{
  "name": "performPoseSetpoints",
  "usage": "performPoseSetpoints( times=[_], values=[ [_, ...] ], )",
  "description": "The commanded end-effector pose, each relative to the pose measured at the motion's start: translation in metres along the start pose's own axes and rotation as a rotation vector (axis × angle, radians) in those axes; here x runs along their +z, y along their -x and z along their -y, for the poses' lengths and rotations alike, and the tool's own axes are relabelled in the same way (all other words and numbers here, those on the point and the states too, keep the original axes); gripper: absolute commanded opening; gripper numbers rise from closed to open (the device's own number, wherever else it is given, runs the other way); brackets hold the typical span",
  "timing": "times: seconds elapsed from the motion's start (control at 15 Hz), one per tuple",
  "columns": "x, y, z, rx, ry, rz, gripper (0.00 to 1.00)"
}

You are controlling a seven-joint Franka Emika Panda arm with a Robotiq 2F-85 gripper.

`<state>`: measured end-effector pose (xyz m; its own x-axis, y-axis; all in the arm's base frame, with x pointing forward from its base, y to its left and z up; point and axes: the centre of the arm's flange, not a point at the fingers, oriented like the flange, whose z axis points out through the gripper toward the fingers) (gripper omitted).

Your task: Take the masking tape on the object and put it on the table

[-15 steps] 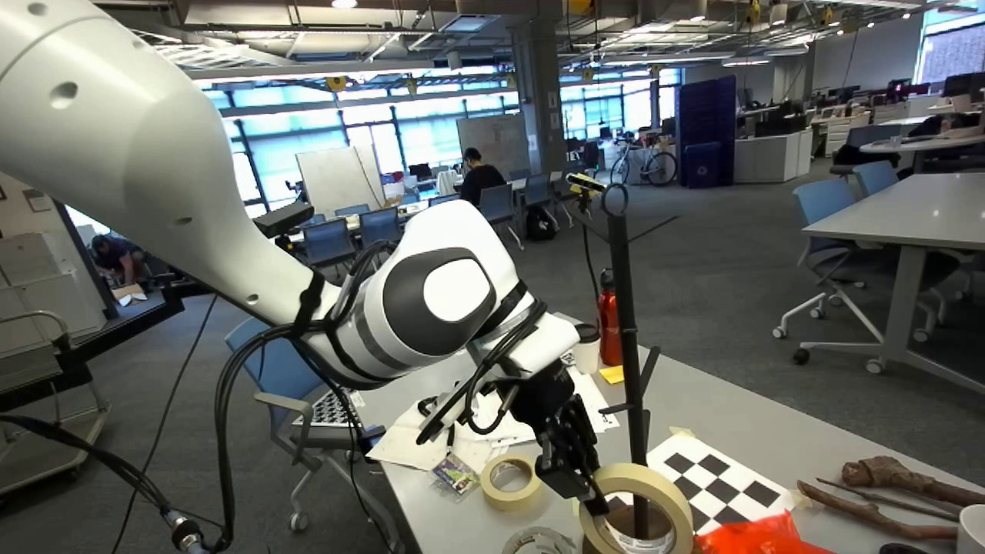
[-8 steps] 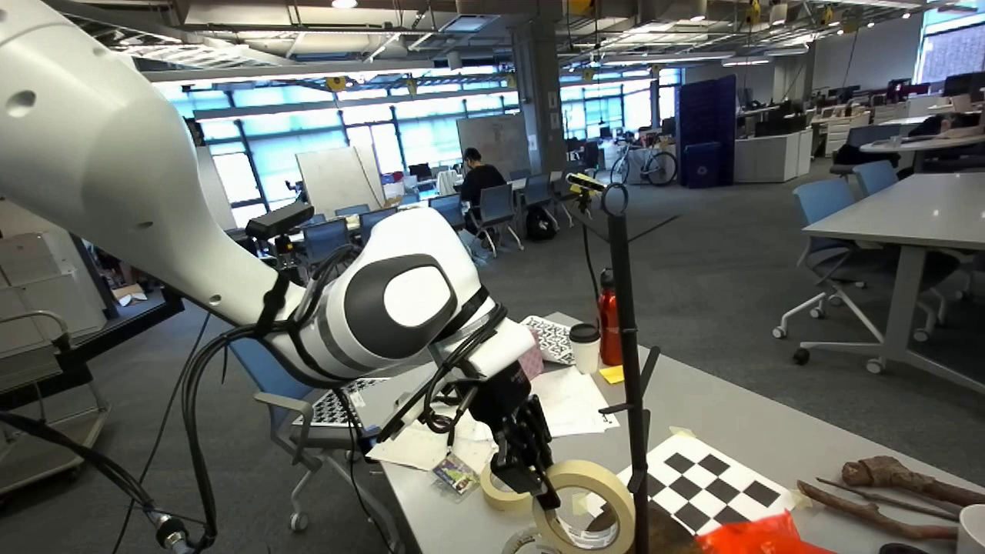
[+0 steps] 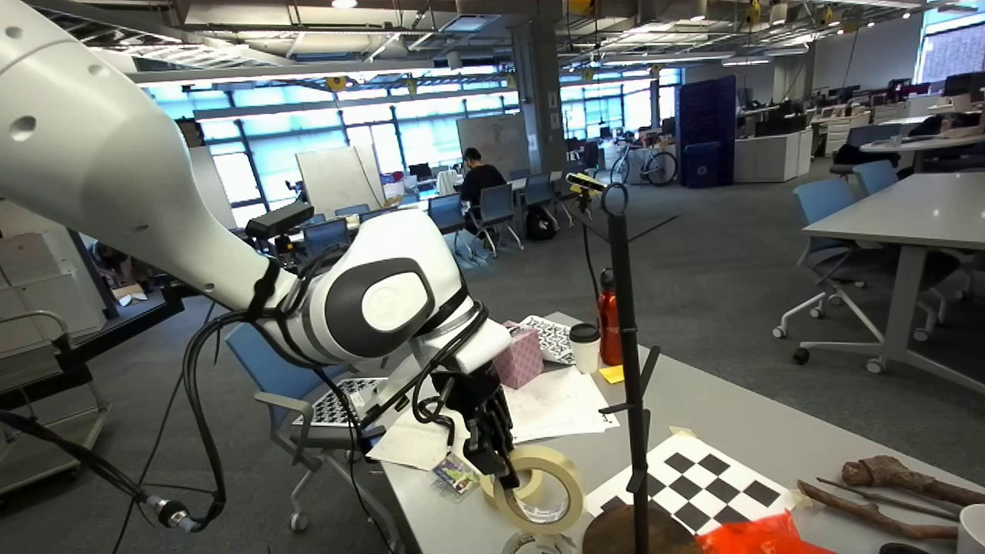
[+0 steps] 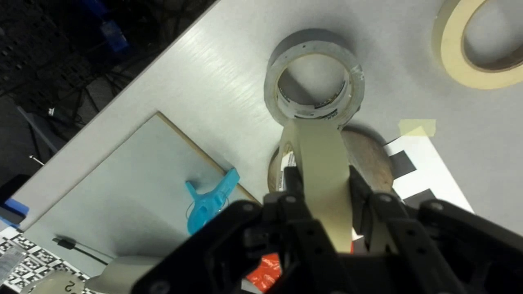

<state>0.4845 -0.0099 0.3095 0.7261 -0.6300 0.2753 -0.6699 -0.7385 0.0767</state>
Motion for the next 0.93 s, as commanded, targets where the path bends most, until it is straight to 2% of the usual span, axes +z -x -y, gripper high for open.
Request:
performPoseSetpoints(
  times=[0.0, 0.47, 0.87],
  values=[
    [-0.008, 0.003, 0.019, -0.06, -0.046, 0.04, 0.07],
    [0.0, 0.012, 0.067, -0.142, -0.151, 0.065, 0.07],
    [0.01, 0.012, 0.112, -0.136, -0.289, 0.114, 0.07]
  ],
)
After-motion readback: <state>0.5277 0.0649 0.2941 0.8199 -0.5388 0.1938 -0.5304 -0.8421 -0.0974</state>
